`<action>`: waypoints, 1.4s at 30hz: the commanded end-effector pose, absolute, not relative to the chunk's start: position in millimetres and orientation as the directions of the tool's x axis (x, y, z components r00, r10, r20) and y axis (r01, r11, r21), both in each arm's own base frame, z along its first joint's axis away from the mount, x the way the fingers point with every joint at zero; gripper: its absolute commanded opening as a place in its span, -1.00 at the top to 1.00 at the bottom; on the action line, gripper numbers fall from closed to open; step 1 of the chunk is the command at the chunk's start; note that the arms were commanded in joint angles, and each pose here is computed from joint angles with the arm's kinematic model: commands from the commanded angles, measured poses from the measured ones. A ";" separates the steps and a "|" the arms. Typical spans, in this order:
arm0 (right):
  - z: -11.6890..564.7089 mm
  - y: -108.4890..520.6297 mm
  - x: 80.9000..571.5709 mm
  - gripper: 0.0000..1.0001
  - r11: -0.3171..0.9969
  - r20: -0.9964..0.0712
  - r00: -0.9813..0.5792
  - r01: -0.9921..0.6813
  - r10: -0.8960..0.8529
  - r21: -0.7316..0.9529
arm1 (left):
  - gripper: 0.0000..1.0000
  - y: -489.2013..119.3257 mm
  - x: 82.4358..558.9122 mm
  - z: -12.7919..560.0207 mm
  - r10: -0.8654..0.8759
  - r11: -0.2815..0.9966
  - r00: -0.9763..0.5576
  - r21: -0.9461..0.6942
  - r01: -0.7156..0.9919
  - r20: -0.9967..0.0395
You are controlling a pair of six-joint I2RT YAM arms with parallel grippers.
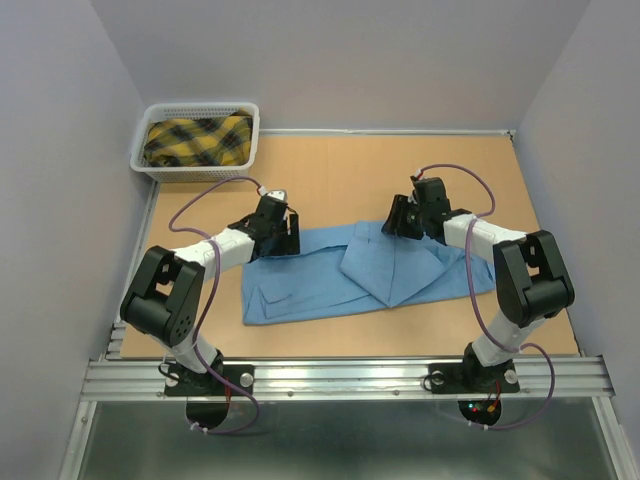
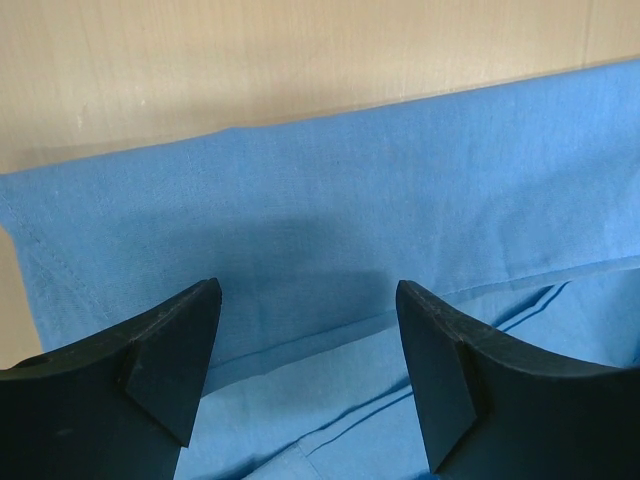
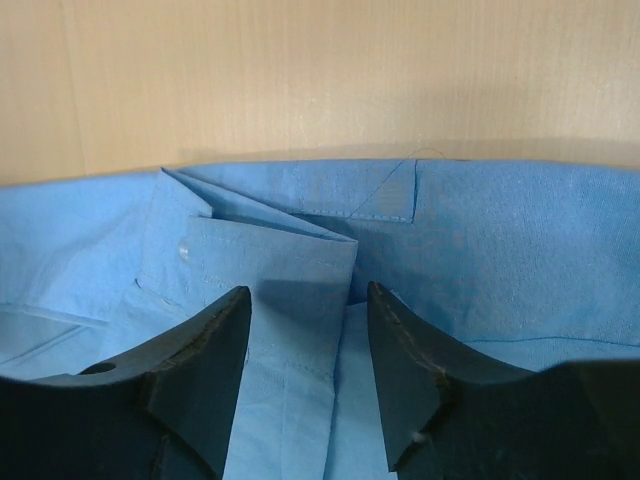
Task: Fold and stack the long sleeve shirts
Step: Fold the shirt
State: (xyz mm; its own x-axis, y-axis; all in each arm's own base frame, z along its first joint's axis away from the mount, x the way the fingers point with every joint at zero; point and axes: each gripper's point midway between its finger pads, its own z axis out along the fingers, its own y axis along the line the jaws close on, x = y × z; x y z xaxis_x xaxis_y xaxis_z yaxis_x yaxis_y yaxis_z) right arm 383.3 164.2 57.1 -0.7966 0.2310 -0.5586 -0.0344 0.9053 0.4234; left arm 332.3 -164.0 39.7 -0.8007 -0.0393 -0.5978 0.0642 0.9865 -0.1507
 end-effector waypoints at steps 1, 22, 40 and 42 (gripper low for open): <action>71.0 168.7 397.0 -0.16 0.899 -0.609 -0.761 -0.081 0.223 0.431 | -0.63 -157.8 328.9 45.1 -0.067 0.985 -0.794 -0.165 0.042 -0.604; 151.9 205.2 387.9 0.99 0.794 -0.708 -0.685 -0.330 0.170 0.510 | -0.62 -148.6 329.5 62.2 -0.154 0.976 -0.773 -0.214 -0.024 -0.615; 149.9 245.6 321.2 0.51 0.729 -0.672 -0.730 -0.391 0.126 0.562 | -0.63 -187.6 302.9 142.9 -0.214 0.883 -0.717 -0.445 0.149 -0.663; 140.8 236.7 317.9 0.29 0.756 -0.674 -0.727 -0.365 0.133 0.543 | -0.63 -197.8 299.3 149.1 -0.226 0.864 -0.718 -0.475 0.164 -0.658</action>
State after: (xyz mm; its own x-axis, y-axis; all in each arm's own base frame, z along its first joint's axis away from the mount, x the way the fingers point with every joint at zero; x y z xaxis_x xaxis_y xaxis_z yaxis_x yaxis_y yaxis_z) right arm 321.2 247.7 145.1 -0.7482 0.1095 -0.6544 -0.3856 0.7308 0.5632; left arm 308.0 -176.3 129.3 -0.7215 -0.2050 -0.6614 0.1027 0.9129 -0.3951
